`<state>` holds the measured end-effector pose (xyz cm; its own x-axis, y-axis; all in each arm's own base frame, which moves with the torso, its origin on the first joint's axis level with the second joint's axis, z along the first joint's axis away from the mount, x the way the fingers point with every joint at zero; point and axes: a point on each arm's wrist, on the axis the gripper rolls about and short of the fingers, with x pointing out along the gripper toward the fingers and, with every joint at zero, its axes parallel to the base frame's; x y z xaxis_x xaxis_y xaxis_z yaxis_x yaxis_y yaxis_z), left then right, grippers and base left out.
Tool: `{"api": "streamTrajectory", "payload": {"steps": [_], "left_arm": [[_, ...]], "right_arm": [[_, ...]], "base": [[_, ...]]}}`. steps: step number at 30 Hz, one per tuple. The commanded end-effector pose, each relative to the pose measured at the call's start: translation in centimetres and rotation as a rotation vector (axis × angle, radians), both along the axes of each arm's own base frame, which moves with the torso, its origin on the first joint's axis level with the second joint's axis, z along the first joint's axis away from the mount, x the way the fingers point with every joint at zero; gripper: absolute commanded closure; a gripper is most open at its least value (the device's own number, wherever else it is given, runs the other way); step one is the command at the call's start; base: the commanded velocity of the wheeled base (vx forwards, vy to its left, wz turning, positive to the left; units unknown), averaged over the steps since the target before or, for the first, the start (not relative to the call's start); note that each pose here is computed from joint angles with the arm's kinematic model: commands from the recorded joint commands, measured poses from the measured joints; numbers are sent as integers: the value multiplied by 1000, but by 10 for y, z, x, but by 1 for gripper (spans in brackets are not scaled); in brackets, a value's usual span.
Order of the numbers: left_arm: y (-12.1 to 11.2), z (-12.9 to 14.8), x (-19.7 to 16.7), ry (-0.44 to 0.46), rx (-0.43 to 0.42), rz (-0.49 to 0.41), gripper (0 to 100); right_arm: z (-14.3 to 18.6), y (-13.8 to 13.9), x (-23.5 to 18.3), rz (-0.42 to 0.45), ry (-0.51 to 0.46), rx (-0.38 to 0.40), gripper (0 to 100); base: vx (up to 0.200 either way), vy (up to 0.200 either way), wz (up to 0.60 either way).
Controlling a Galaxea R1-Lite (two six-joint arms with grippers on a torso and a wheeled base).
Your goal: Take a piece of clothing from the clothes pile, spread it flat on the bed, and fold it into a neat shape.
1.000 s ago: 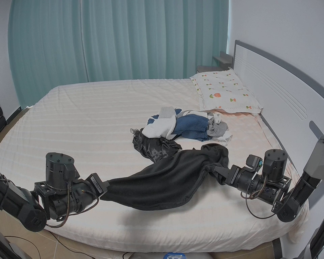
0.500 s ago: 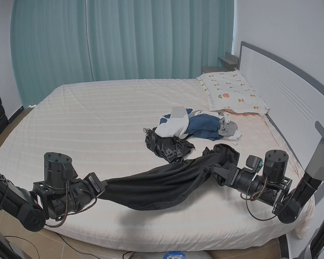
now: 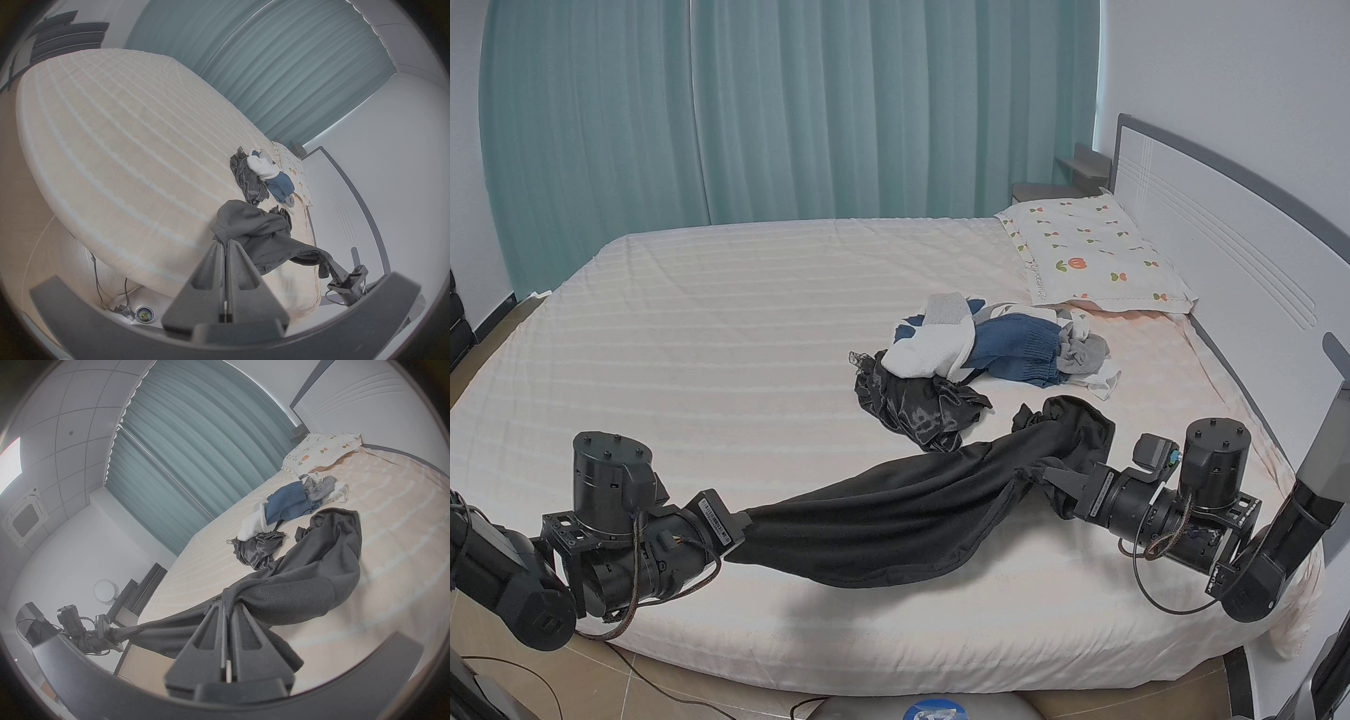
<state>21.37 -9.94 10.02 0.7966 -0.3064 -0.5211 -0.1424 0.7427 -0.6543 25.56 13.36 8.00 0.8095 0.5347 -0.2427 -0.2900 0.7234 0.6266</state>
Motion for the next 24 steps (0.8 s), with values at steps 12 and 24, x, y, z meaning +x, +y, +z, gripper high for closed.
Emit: {"api": "streamTrajectory", "payload": {"steps": [12, 24], "left_arm": [[0, 0, 0, -3, -1, 1, 100], [5, 1, 5, -2, -3, 28, 100]], "right_arm": [[-3, 1, 1, 1, 8, -5, 100], [0, 0, 0, 1, -1, 0, 100]], "base": [[0, 0, 0], [0, 200, 0]]}}
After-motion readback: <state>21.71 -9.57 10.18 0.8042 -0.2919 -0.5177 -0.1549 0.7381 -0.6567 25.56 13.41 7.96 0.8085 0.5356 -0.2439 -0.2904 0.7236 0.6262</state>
